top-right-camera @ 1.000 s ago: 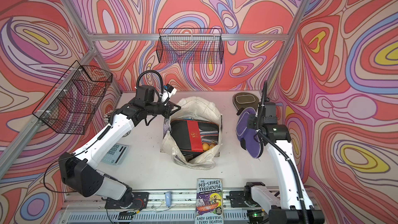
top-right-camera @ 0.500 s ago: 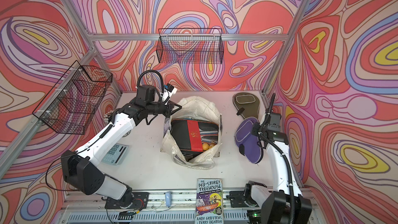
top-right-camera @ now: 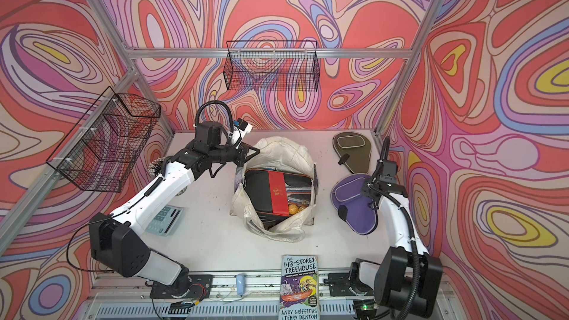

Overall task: Remove the ping pong set from the canvas bag
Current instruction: Place the ping pong set at the center of the board.

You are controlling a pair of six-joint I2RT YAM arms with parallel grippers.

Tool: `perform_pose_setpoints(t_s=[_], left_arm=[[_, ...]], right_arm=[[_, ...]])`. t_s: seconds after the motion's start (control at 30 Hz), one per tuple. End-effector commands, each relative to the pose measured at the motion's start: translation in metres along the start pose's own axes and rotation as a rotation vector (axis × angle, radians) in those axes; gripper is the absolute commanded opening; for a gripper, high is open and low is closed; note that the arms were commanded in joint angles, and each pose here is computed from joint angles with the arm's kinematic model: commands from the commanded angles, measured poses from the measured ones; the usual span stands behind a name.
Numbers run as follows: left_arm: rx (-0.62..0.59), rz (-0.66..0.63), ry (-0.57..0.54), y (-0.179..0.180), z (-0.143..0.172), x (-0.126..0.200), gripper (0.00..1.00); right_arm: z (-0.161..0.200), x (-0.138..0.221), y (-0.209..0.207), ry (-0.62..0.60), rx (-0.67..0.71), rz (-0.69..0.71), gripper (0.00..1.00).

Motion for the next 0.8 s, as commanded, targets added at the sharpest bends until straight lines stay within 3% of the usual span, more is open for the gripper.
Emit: perform_pose_setpoints(t_s=[0.0, 0.4, 0.77], left_arm=[[-0.097, 0.024, -0.153, -0.011, -0.029, 0.021, 0.0], [-0.082, 0.068, -0.209, -0.012, -0.033, 0.026, 0.0], [-0.083, 0.07, -0.218, -0.014, -0.032, 0.028, 0.0]], right_arm=[[-0.01, 0.001, -0.011, -0.024, 0.073, 0.09, 0.0], [-0.01, -0.017, -0.033, -0.028, 0.111, 0.302, 0.0], [-0.004, -0.042, -0.034, 0.068, 0.161, 0.341, 0.0]])
Point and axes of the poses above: each gripper's point midway between its finger pads, its own x axis back along the fingers, its own y axis along the line the jaws close on, z = x × y, the point moved 6 cm from there along x, back along the fingers
